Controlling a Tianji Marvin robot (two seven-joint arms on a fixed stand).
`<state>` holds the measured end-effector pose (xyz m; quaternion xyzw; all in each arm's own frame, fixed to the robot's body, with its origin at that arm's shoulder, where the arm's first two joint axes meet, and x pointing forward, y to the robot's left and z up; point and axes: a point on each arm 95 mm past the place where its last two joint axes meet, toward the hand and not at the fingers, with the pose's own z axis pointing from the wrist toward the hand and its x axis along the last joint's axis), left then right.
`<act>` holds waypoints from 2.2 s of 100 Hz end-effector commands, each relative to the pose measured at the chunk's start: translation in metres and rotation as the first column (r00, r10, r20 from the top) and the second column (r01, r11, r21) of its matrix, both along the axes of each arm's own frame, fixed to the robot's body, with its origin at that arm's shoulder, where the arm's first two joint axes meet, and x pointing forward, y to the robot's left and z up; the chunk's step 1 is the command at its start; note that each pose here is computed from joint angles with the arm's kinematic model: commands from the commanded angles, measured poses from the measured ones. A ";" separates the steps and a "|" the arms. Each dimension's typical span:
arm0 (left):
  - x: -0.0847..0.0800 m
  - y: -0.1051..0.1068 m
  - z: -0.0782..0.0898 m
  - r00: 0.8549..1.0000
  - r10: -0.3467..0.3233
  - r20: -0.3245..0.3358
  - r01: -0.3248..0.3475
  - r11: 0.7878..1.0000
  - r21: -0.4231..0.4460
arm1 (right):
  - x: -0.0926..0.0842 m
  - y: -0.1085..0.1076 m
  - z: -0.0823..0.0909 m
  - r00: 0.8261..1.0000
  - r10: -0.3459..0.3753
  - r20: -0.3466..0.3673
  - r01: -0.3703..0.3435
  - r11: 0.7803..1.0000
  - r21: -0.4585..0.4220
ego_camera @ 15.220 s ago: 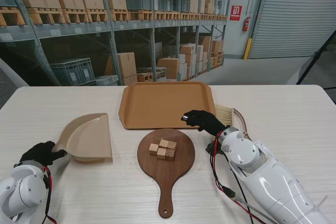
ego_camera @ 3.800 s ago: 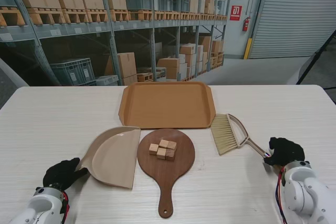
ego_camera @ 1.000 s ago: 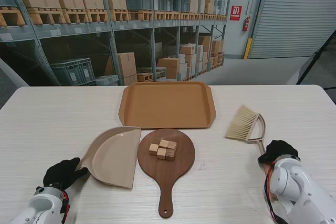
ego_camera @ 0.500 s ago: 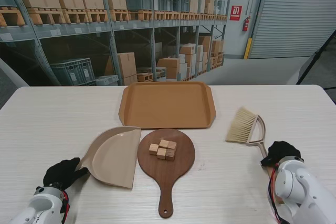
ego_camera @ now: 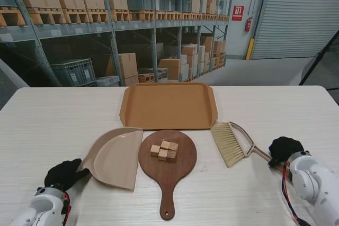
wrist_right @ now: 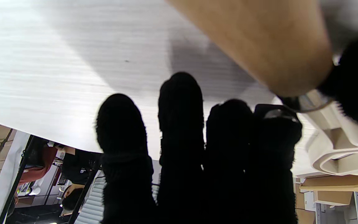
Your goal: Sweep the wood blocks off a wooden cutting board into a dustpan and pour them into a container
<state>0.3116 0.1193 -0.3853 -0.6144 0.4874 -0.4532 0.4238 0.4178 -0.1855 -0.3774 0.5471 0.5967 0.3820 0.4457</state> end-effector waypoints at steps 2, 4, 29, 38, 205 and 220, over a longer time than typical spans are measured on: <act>-0.011 -0.002 -0.019 0.997 -0.001 -0.076 0.000 1.000 -0.012 | -0.018 -0.010 -0.023 0.997 -0.022 -0.077 0.022 1.000 -0.012; -0.011 -0.002 -0.019 0.997 -0.001 -0.077 0.000 1.000 -0.012 | -0.019 -0.011 -0.022 0.997 -0.026 -0.076 0.025 1.000 -0.011; -0.011 -0.003 -0.019 0.997 -0.003 -0.078 0.002 1.000 -0.016 | -0.036 -0.017 -0.006 0.994 -0.066 -0.083 0.068 0.997 0.019; -0.010 -0.003 -0.019 0.997 -0.003 -0.079 0.002 1.000 -0.017 | -0.042 -0.019 0.003 0.995 -0.057 -0.078 0.058 0.998 0.014; -0.011 0.000 -0.020 0.996 0.000 -0.084 -0.002 1.000 -0.020 | -0.051 -0.076 -0.022 0.978 -0.205 0.021 0.206 0.963 -0.174; -0.011 0.000 -0.020 0.996 -0.001 -0.086 -0.001 1.000 -0.019 | -0.049 -0.074 -0.032 0.976 -0.216 0.001 0.214 0.966 -0.143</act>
